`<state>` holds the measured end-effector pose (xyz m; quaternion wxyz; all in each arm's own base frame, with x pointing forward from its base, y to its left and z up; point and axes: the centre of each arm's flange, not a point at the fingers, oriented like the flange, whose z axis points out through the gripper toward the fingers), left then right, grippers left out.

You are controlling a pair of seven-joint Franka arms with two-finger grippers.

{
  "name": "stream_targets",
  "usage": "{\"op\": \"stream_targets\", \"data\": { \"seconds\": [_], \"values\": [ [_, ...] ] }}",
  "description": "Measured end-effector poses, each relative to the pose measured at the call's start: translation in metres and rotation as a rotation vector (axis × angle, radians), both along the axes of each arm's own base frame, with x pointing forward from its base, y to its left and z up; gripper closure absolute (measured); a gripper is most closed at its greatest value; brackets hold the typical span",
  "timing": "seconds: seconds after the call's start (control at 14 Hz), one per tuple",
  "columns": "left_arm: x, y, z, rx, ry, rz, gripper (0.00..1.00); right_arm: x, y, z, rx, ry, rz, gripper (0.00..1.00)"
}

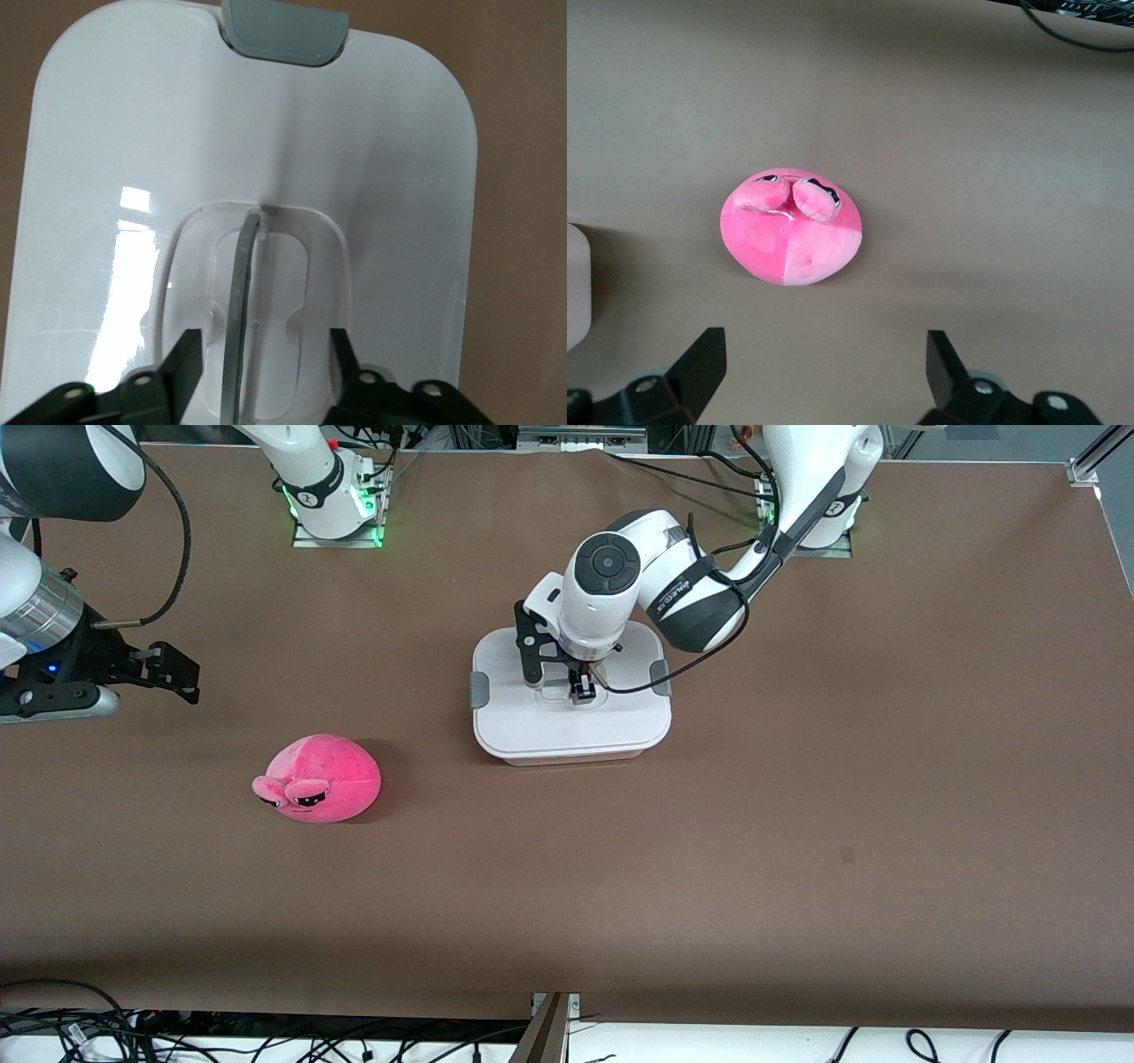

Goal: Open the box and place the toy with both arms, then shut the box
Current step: 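Lower the left gripper onto the lid handle and grasp it, then lift the lid off with the left gripper while the right gripper reaches the toy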

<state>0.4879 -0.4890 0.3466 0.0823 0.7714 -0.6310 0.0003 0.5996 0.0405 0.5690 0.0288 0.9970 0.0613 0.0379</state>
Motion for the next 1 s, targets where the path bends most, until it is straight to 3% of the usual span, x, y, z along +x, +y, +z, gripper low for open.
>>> {"op": "stream_targets", "data": {
  "seconds": [0.36,0.71,1.0],
  "values": [
    [0.002,0.001,0.002,-0.003,-0.006,-0.003,0.89,0.000,0.000,0.000,-0.002,-0.001,0.000,0.00],
    [0.004,0.000,0.019,-0.014,-0.027,-0.018,0.93,0.000,0.000,0.000,-0.002,0.002,0.000,0.00],
    [-0.007,0.002,0.076,0.016,-0.050,-0.035,0.93,-0.004,0.007,-0.004,-0.005,0.036,0.013,0.00]
  ]
}}
